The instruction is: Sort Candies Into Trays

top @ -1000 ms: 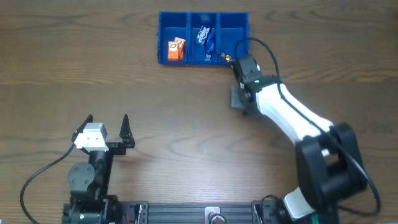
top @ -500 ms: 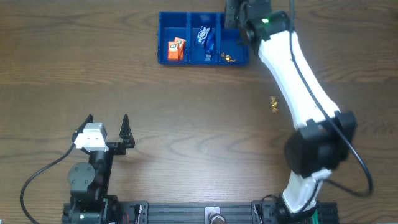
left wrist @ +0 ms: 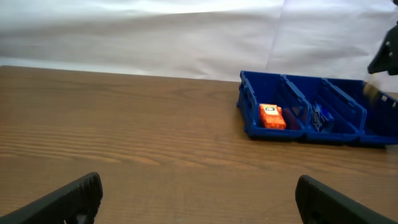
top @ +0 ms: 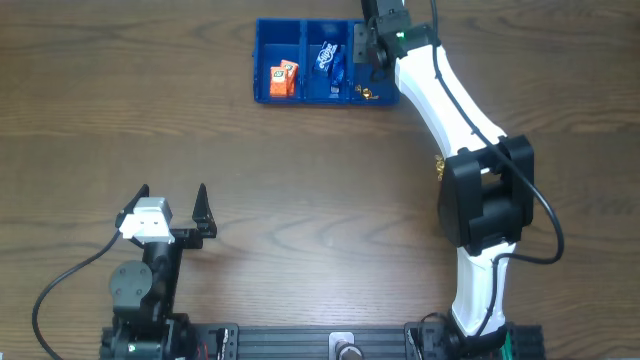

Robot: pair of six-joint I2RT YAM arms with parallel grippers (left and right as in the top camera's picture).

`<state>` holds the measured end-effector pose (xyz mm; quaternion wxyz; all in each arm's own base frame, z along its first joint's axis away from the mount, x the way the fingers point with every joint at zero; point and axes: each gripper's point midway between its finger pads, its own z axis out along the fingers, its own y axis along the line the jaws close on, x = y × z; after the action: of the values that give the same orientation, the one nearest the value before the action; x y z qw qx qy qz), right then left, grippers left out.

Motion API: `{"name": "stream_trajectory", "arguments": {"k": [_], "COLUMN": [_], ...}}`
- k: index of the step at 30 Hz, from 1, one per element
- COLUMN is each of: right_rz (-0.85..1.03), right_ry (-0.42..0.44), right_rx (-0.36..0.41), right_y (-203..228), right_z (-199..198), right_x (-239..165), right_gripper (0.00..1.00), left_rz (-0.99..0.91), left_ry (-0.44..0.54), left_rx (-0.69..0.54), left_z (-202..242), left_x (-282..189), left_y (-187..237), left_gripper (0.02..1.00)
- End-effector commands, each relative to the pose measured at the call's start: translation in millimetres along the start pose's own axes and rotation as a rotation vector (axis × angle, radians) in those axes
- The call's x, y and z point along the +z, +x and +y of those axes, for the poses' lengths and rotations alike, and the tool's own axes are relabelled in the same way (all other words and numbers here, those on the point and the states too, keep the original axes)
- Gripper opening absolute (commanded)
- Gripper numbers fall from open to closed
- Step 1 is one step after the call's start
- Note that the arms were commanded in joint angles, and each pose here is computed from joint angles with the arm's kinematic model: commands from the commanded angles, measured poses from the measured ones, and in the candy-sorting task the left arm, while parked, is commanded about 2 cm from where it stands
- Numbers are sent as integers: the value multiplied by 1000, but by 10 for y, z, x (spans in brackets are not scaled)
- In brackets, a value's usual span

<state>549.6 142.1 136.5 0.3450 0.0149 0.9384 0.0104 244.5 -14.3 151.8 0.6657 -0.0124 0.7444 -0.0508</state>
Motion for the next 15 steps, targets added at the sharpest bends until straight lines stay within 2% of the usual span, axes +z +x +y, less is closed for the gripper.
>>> {"name": "stream_trajectory", "arguments": {"k": [1,8,10,15], "right_rz": [-2,41,49,72], "right_ry": [7,63,69,101], "right_rx": [9,19,-14,-10], "right_y": [-20,26,74,360], "right_z": [-32,-354,-451,-766], "right_x": [4,-226,-343,-646], "right_gripper": [560,568,568,568], "left_rz": [50,50,50,50], "left_ry": [2,2,2,2], "left_rx": [3,3,3,3], "left_z": [6,6,6,6], "left_x": [5,5,5,5], "left_y": [158,158,158,158], "left_gripper": [996,998,998,998]}}
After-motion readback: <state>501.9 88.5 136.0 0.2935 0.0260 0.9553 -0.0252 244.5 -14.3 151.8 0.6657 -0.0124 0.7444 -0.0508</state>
